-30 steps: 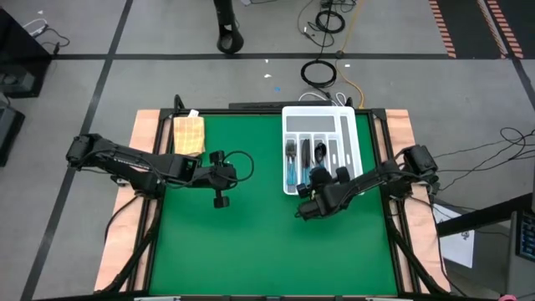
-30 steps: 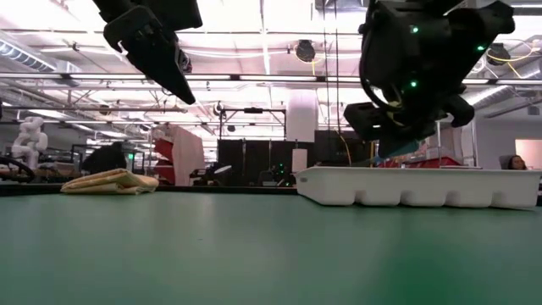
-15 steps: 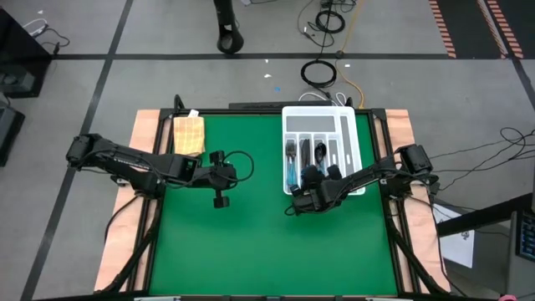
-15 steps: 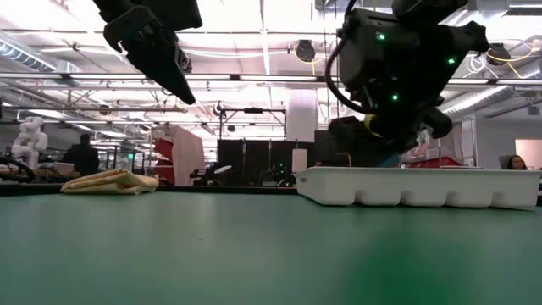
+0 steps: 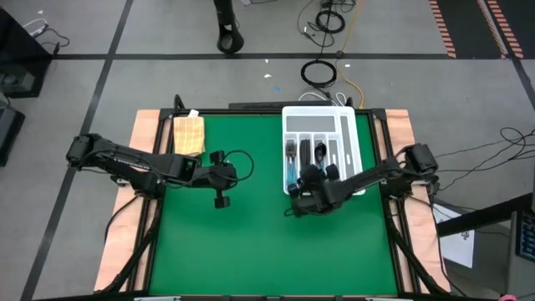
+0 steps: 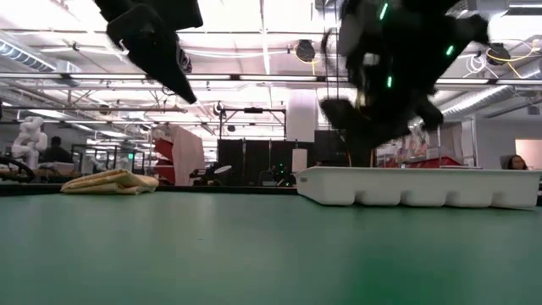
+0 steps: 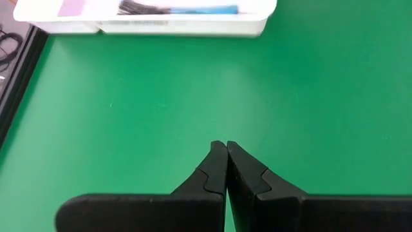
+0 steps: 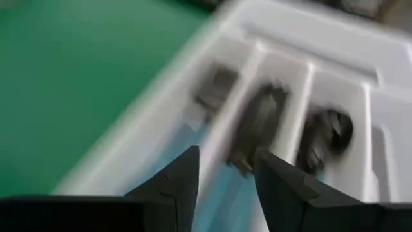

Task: Sort silverware
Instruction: Return to Home Position

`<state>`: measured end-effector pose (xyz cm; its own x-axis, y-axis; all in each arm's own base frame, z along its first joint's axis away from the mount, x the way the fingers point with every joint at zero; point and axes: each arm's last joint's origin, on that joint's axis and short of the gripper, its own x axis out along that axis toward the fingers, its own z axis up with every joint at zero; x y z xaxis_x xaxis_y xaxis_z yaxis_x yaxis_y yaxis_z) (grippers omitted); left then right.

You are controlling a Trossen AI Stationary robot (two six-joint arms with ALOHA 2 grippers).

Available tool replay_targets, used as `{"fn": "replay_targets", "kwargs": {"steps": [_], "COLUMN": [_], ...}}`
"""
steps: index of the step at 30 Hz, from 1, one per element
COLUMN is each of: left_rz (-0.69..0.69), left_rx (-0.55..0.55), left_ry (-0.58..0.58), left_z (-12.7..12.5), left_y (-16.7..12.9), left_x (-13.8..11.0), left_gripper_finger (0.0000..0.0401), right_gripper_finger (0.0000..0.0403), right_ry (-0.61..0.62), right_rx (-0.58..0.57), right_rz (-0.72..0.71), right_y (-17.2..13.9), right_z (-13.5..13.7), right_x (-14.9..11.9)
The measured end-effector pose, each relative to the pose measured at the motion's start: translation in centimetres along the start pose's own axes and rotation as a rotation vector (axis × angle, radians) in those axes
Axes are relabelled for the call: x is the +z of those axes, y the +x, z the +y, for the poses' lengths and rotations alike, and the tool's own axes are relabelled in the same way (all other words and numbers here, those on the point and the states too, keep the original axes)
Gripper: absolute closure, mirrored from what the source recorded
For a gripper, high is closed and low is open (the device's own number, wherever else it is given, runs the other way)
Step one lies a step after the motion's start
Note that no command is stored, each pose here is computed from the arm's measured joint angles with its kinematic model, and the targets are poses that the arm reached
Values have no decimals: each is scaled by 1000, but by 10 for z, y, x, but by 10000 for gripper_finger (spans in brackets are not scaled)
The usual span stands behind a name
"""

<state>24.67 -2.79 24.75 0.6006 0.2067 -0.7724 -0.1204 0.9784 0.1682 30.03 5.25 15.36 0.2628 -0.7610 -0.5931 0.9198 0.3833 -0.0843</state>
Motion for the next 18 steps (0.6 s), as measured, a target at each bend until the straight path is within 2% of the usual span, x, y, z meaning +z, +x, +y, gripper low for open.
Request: {"fn": "replay_targets", "kwargs": {"steps": [3,7,11,12,14,16,18], "left_rz": [-118,-474,-840,-898,-988,-1054,-1121], "left_rx": [-40,-111,-61,-30,24,72,103], "left_ry": [-36,-85,-139,-152,-253,-343,-386], "left_z": [-3,1,25,33,47,59,70], "left_y": [-13,-67,-137,-151,-177,-196,-216], "left_x": [8,23,20,15,2,-12,-28], "left_gripper_finger": [394,394,394,394,394,394,394], "right_gripper_finger": [270,274,275,275,275,275,275], "right_ry": [20,-69,-122,-119,-140,-171,-216], "right_rx": [90,173,278,311,365,419,469], "right_rz": [-155,-386,-465,-475,-494,-504,-507], "right_y": [-34,-103,-162,-173,-187,-197,-202], "right_z": [4,-13,-60,-74,-101,-126,-153], "right_x": [13,51,94,103,115,124,128]}}
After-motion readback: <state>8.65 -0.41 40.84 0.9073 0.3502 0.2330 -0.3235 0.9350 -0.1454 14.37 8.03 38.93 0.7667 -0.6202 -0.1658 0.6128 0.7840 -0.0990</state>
